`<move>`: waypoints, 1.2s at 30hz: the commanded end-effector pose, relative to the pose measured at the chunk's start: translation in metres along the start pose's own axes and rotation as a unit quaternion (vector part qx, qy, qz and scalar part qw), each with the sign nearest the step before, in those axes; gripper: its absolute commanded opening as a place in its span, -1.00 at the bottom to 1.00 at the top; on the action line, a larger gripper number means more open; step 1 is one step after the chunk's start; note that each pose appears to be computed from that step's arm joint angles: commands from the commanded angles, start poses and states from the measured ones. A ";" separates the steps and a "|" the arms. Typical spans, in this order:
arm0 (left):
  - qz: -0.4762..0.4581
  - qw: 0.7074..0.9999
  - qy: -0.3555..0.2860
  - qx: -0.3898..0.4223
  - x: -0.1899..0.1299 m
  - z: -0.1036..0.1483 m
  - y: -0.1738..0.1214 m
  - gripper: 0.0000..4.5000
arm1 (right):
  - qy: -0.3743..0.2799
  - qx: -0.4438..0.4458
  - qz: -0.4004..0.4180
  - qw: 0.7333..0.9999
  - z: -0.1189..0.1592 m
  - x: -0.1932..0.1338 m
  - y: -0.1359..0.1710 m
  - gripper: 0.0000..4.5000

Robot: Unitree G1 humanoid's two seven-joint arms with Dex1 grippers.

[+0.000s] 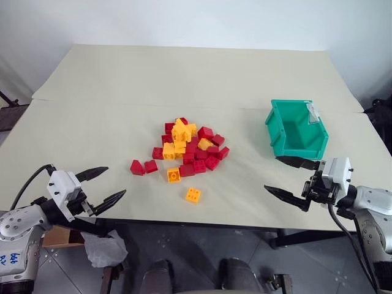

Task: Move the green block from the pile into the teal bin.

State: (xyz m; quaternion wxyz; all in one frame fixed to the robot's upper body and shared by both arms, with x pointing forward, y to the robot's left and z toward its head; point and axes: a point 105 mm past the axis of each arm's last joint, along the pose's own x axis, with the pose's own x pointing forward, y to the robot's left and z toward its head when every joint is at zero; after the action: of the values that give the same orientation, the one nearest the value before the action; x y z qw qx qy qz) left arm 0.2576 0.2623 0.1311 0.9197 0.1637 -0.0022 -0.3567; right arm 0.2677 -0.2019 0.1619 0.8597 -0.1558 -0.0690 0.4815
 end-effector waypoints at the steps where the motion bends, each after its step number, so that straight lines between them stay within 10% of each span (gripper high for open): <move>1: 0.014 0.999 -0.010 0.029 -0.002 0.014 0.008 1.00 | -0.011 -0.012 0.000 1.000 0.006 0.004 -0.001 0.98; 10: 0.024 0.993 -0.102 -0.048 -0.003 0.033 0.006 1.00 | -0.080 0.018 0.013 0.997 0.027 0.035 0.004 0.90; 23: 0.095 0.986 -0.107 -0.089 -0.033 0.012 -0.009 1.00 | -0.064 0.010 0.146 0.987 0.029 0.149 0.045 -0.96; 36: 0.014 0.990 -0.104 -0.099 -0.013 0.025 -0.033 1.00 | 0.008 0.027 0.120 0.992 0.033 0.271 0.044 -0.98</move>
State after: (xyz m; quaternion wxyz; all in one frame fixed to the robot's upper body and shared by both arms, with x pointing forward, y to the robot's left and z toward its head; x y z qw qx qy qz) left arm 0.2258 0.2469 0.1352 0.9377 0.0262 -0.0501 -0.3429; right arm 0.3578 0.0539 0.1651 0.7896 -0.1302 -0.0186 0.5994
